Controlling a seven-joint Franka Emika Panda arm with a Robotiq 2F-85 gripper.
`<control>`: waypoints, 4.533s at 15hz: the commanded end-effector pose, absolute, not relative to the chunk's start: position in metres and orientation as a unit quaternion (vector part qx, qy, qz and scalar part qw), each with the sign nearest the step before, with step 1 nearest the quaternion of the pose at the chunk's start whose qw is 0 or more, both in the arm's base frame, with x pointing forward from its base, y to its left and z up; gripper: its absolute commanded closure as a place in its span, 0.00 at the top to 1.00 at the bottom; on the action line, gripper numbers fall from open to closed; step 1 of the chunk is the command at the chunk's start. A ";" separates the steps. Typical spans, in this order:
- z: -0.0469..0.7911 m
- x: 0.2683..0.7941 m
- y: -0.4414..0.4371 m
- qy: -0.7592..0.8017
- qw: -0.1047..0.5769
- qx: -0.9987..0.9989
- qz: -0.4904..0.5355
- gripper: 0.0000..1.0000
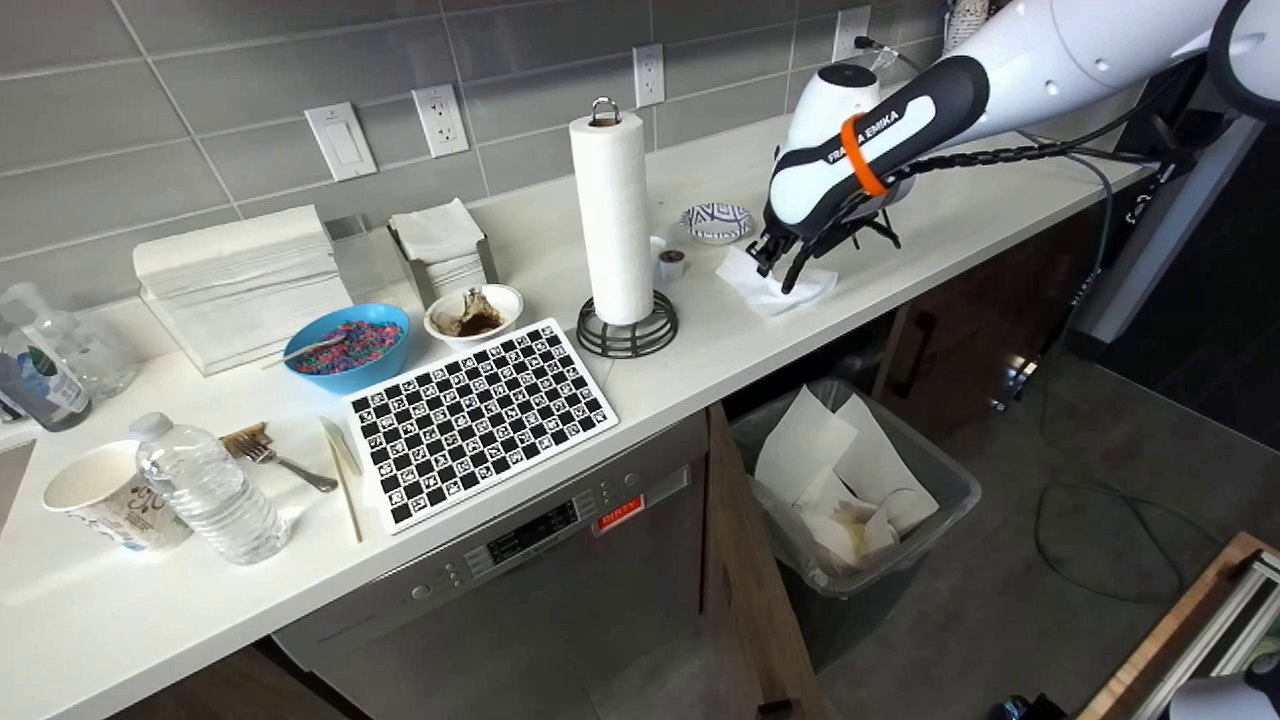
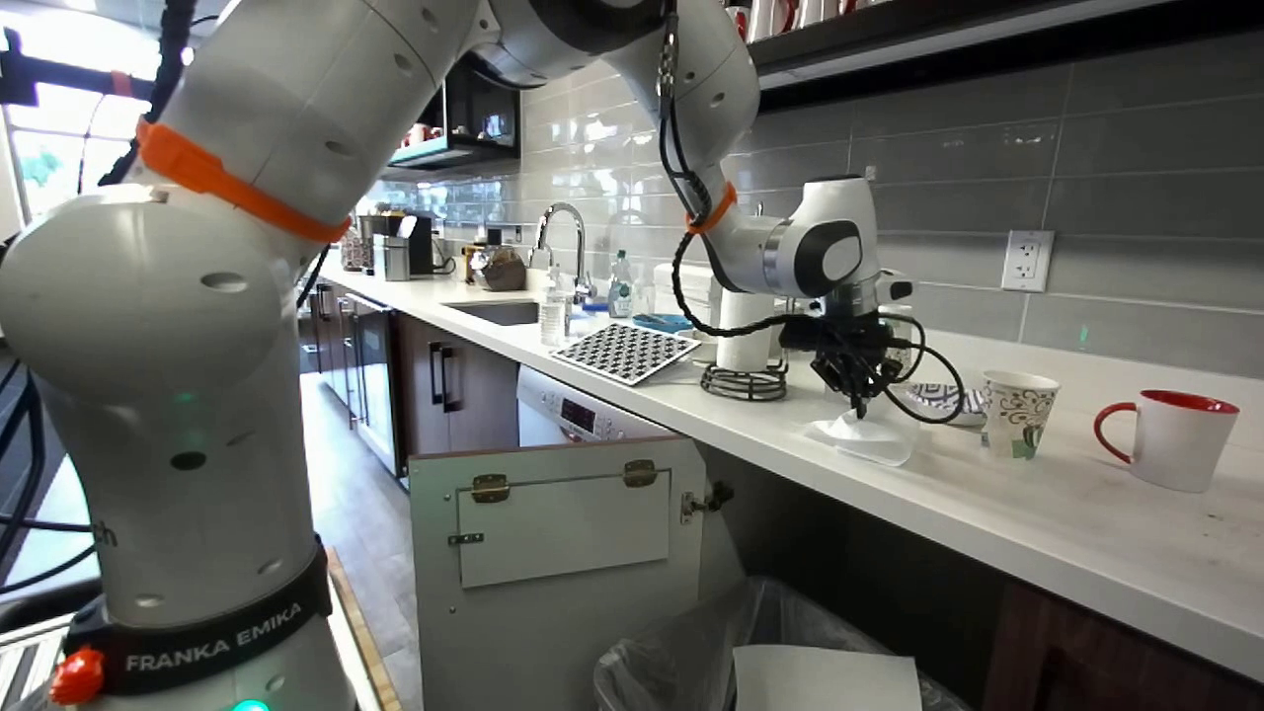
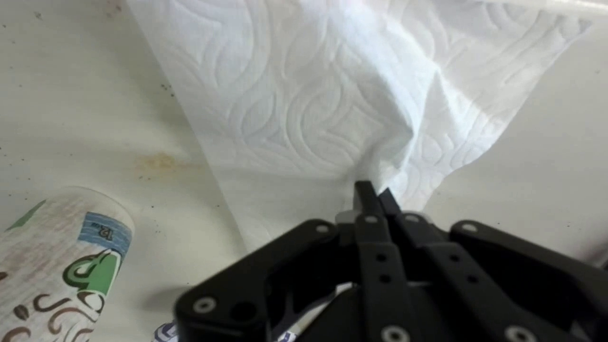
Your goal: Use the white napkin to wipe the counter.
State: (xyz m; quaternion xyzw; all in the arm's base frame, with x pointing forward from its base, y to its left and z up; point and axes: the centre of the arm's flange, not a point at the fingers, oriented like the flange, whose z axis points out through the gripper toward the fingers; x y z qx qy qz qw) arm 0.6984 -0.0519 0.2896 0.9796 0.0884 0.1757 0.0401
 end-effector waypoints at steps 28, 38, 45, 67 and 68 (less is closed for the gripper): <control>0.332 0.605 -0.073 0.242 0.027 0.955 -0.169 0.00; 0.420 0.645 -0.077 0.170 0.018 0.979 0.114 0.00; 0.385 0.675 -0.069 0.137 0.060 0.973 0.174 0.00; 0.381 0.670 -0.057 0.076 0.049 0.986 0.137 1.00; 0.384 0.667 -0.054 0.079 0.049 0.987 0.133 1.00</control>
